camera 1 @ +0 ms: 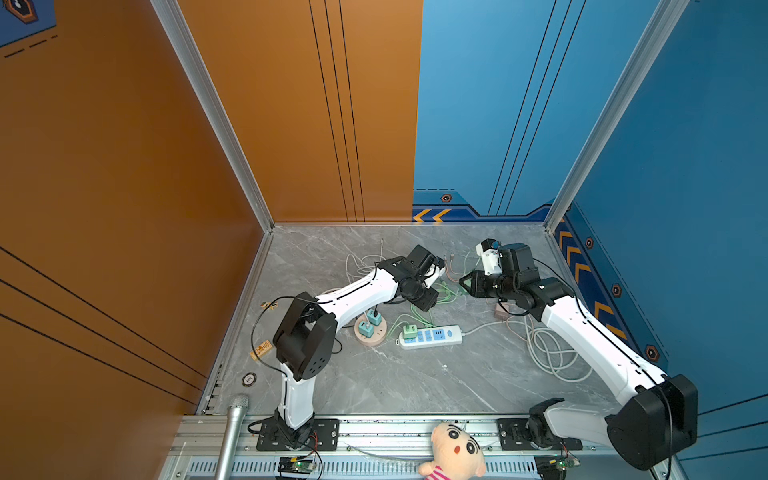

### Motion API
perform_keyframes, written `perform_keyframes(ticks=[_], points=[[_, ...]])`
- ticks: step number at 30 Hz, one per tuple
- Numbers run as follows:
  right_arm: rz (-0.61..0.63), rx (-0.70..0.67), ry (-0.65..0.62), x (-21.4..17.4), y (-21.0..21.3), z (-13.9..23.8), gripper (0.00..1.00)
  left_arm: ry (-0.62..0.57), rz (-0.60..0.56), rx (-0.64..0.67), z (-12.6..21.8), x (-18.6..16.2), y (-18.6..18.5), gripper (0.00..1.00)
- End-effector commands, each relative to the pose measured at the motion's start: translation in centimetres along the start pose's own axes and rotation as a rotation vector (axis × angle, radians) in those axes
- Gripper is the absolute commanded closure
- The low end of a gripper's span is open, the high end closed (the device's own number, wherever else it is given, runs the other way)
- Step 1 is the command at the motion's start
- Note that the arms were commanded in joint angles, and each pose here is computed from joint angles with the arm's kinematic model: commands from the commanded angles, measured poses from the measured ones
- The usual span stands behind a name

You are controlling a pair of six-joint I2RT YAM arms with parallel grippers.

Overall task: Insert the plug
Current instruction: 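Open the left gripper and pull it back while the right gripper holds the charger, then carry the charger over the power strip with the right gripper while the left arm withdraws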

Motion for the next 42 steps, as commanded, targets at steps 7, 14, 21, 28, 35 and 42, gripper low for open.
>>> perform_keyframes(ticks=[7,14,21,28,35,42], points=[[0.038,-0.075,-0.108,2.1,-1.0,4.2,1.00,0.077,-0.032,0.025,-2.8,0.6,0.4,0.42],[0.024,-0.057,-0.088,1.9,-1.1,3.6,1.00,0.152,-0.119,0.162,-5.3,-0.6,1.5,0.40],[0.019,-0.043,-0.082,1.9,-0.9,3.4,1.00,0.145,-0.158,0.218,-6.9,0.2,1.6,0.40],[0.017,-0.029,-0.075,1.7,-0.7,3.2,1.00,0.092,-0.123,0.373,-7.8,2.1,3.8,0.49],[0.009,-0.009,-0.071,1.6,-0.5,2.9,1.00,0.023,-0.015,0.578,-8.0,3.9,8.2,0.65],[0.008,0.024,-0.054,1.3,0.3,2.2,1.00,-0.083,0.141,0.658,-7.5,6.7,11.5,0.67]])
Point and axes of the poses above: each gripper's point midway between its finger pads, its own z axis back along the fingers, its own y axis along the line the jaws close on, x = y × z, the point moved 5 cm from there along z, back along the fingers, and after that the axes turned 12 degrees about z, right-handed, at the moved point
